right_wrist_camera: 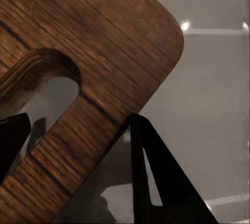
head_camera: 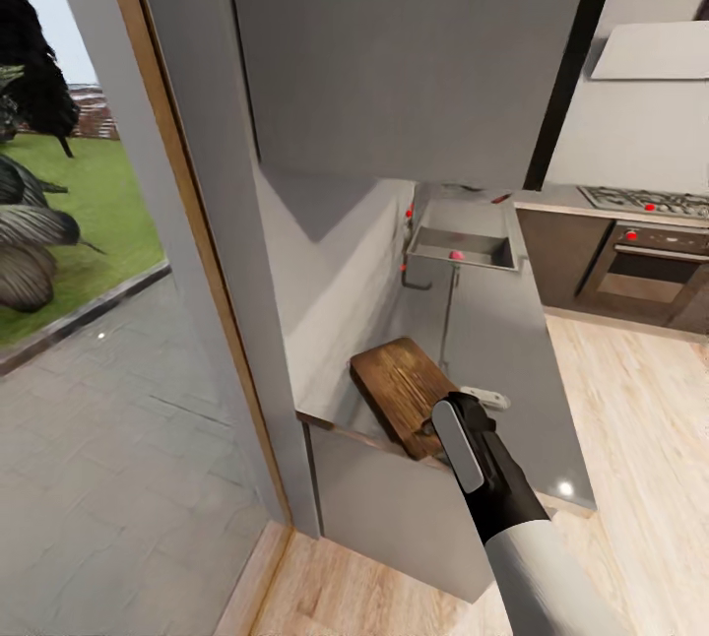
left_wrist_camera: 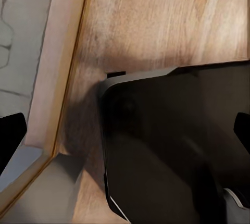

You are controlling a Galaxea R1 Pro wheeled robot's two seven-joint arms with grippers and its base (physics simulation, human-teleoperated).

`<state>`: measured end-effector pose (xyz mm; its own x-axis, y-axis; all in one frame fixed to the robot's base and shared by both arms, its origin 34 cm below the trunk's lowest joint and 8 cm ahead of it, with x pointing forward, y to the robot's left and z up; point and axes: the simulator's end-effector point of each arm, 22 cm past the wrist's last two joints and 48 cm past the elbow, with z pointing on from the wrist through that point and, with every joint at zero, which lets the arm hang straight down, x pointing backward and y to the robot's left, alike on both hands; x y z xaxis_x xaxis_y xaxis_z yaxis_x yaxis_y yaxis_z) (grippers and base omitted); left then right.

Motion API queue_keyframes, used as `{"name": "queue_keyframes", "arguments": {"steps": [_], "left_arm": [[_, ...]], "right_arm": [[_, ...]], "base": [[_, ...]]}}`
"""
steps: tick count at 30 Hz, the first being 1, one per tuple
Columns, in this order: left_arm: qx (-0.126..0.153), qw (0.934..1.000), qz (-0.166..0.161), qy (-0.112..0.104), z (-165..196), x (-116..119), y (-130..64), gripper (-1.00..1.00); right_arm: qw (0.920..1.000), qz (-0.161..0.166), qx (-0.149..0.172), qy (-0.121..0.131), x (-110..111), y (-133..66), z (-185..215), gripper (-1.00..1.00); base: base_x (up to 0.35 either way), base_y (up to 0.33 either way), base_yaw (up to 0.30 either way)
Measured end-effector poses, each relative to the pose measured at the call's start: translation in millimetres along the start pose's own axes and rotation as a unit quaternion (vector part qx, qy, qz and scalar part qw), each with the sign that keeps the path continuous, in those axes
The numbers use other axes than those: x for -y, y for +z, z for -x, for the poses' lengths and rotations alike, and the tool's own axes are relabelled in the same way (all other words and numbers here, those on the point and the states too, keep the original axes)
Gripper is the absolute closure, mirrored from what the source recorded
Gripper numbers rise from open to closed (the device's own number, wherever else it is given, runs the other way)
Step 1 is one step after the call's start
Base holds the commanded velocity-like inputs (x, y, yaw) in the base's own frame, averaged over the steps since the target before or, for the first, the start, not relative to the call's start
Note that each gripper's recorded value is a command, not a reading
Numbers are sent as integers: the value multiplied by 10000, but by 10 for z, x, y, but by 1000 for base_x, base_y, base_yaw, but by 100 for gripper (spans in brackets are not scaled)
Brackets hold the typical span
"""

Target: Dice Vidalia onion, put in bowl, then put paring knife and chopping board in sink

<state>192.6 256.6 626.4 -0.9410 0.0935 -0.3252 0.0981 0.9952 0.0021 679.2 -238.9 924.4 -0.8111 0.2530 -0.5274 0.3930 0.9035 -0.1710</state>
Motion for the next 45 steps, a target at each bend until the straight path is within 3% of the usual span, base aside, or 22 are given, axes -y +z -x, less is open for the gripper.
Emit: {"name": "queue_keyframes", "arguments": {"steps": [6,25,45], "left_arm": [[47,10000,8,0,36,-5,4,-100],[184,9998,28,-4,143,-18,14,-100],[322,9995,37,10,247,-27,19,-100]], "right_arm": [[9997,247,46,37,-95,-48,39,100],[9993,291,205,64,-72,-188,160,100],[9988,321,345,101,-53,-320,260,100]], "base": [[-5,-154,0],[0,-254,12],[0,-316,179]]}}
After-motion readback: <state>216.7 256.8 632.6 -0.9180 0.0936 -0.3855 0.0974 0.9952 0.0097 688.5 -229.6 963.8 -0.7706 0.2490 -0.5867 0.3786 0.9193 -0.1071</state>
